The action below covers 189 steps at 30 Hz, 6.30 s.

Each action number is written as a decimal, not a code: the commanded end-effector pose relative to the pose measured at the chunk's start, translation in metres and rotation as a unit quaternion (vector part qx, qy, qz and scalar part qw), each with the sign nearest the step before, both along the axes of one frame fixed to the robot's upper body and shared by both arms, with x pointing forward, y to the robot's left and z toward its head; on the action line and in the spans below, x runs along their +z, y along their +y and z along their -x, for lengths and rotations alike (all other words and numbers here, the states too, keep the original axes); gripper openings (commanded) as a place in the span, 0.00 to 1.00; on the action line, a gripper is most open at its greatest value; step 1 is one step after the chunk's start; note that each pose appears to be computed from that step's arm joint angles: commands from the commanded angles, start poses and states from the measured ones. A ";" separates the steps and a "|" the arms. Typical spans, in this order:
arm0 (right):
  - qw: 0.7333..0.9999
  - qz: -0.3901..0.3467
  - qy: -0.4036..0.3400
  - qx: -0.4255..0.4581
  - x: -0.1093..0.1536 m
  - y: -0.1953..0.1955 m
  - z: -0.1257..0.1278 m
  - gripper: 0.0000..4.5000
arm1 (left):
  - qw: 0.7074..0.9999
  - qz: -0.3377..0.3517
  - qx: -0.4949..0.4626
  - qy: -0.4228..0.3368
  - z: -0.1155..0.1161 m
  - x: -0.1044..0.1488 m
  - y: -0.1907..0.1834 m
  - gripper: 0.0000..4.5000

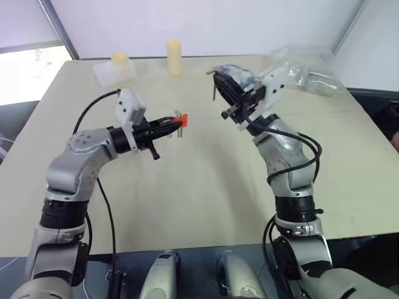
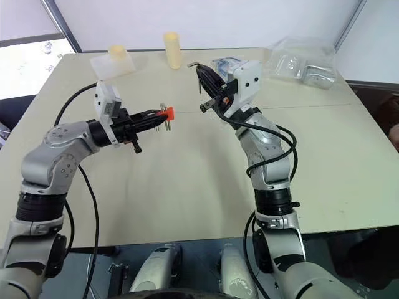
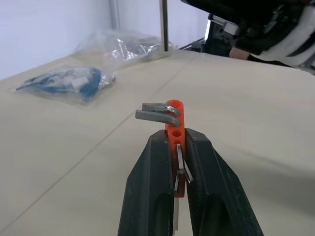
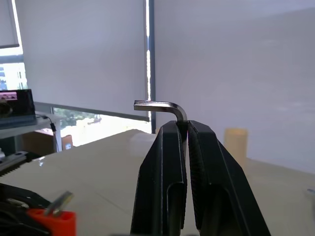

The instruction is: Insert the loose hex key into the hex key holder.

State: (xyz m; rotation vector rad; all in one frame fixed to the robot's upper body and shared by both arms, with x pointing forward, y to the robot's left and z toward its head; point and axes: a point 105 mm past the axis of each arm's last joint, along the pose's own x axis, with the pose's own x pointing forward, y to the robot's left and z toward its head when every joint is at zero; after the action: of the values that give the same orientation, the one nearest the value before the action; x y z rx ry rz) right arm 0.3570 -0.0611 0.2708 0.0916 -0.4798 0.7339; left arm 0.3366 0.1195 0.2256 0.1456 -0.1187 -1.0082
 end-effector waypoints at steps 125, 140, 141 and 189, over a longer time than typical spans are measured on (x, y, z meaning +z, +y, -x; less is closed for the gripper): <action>0.992 0.052 -0.035 0.114 0.010 0.037 0.022 0.01 | 0.999 0.020 -0.010 -0.042 -0.001 0.028 -0.007 0.00; 0.990 0.091 -0.005 0.106 -0.008 0.043 0.016 0.01 | 0.998 0.020 -0.022 -0.047 0.005 0.030 -0.014 0.00; 0.990 0.091 -0.005 0.105 -0.008 0.043 0.015 0.01 | 0.998 0.020 -0.022 -0.047 0.005 0.030 -0.014 0.00; 0.960 0.254 0.095 0.072 -0.038 -0.063 0.083 0.68 | 0.880 0.127 -0.104 0.445 0.021 -0.127 -0.110 0.00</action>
State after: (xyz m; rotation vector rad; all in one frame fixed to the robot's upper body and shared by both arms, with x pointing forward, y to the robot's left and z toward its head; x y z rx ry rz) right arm 0.2792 -0.1248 0.2226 -0.2559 -0.0438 0.9626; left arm 0.3164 0.0105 0.1046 -0.6144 0.5589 -1.1835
